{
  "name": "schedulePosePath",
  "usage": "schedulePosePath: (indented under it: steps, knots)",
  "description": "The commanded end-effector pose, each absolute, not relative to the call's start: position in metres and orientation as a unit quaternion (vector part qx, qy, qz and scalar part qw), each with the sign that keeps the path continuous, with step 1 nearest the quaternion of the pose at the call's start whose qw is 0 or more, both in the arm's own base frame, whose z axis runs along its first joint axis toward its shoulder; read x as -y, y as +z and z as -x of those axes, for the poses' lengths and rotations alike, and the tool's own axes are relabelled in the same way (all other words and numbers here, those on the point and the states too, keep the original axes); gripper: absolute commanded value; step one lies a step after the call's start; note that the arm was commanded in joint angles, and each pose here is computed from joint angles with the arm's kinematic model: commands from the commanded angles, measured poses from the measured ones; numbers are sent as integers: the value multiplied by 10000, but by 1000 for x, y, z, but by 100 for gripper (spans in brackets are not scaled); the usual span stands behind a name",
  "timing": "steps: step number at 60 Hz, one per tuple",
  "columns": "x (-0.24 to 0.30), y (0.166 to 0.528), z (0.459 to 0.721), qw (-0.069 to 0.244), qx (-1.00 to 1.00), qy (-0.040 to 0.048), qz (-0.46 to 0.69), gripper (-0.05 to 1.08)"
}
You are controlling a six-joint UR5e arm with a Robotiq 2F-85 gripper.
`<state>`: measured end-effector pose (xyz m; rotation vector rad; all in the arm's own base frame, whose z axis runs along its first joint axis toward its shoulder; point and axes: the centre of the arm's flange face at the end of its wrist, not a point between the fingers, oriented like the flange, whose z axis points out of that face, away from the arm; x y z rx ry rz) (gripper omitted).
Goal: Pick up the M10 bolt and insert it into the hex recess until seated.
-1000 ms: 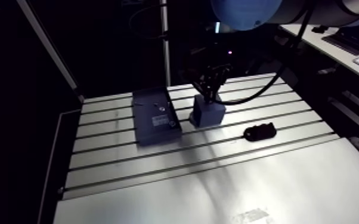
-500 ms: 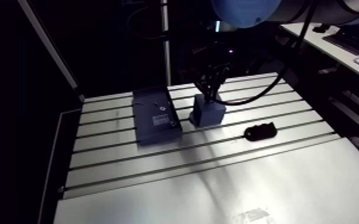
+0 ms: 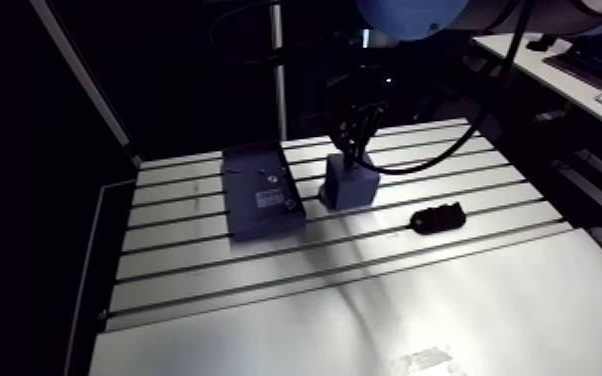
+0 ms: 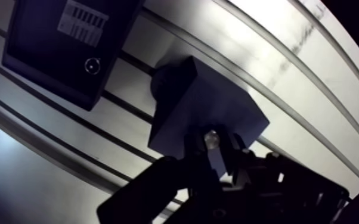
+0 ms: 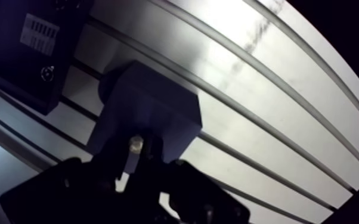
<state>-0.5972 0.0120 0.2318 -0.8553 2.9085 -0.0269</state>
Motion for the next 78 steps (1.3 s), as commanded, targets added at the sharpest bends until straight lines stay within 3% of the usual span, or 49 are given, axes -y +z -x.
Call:
schedulePosePath:
  steps: [1, 7, 10, 12, 15, 16, 17, 18, 32, 36, 41, 51, 57, 59, 61, 62, 63, 64, 65, 66, 67, 68, 69, 73, 78]
  knots:
    - [-12, 231, 598, 546, -9542, -97, 2940, 72]
    - [-11, 233, 598, 533, -9538, -89, 2955, 60]
    - [-11, 236, 598, 499, -9540, -77, 2956, 38]
    - [-11, 236, 598, 499, -9540, -77, 2956, 38]
    - [-11, 238, 598, 483, -9543, -68, 2949, 28]
    - [-11, 241, 598, 465, -9544, -58, 2948, 17]
    - [-11, 241, 598, 465, -9544, -58, 2948, 17]
    - [-11, 242, 599, 460, -9544, -47, 2948, 7]
    - [-11, 252, 599, 431, -9578, -24, 2843, 4]
    - [-11, 264, 597, 436, -9611, -30, 2727, 5]
    - [-10, 290, 593, 363, -9715, 33, 2342, 5]
    - [-8, 317, 582, 372, -9872, 50, 1550, 11]
    - [-8, 317, 581, 403, -9955, 67, 858, 25]
    - [-8, 317, 582, 416, -9971, 68, 633, 31]
    - [-9, 313, 583, 465, -9986, 78, 222, 52]
    - [-9, 313, 583, 465, -9986, 78, 222, 52]
    - [-9, 311, 584, 472, -9988, 75, 96, 63]
    - [-9, 311, 584, 472, -9988, 75, 96, 63]
    - [-10, 306, 586, 498, -9987, 72, -8, 77]
    - [-10, 306, 586, 498, -9987, 72, -8, 77]
    - [-10, 302, 587, 527, -9985, 69, -88, 90]
    - [-10, 302, 587, 527, -9985, 69, -88, 90]
    - [-10, 299, 589, 536, -9985, 63, -132, 99]
    - [-11, 293, 593, 543, -9984, 61, -176, 107]
    - [-11, 280, 598, 630, -9978, 28, -211, 108]
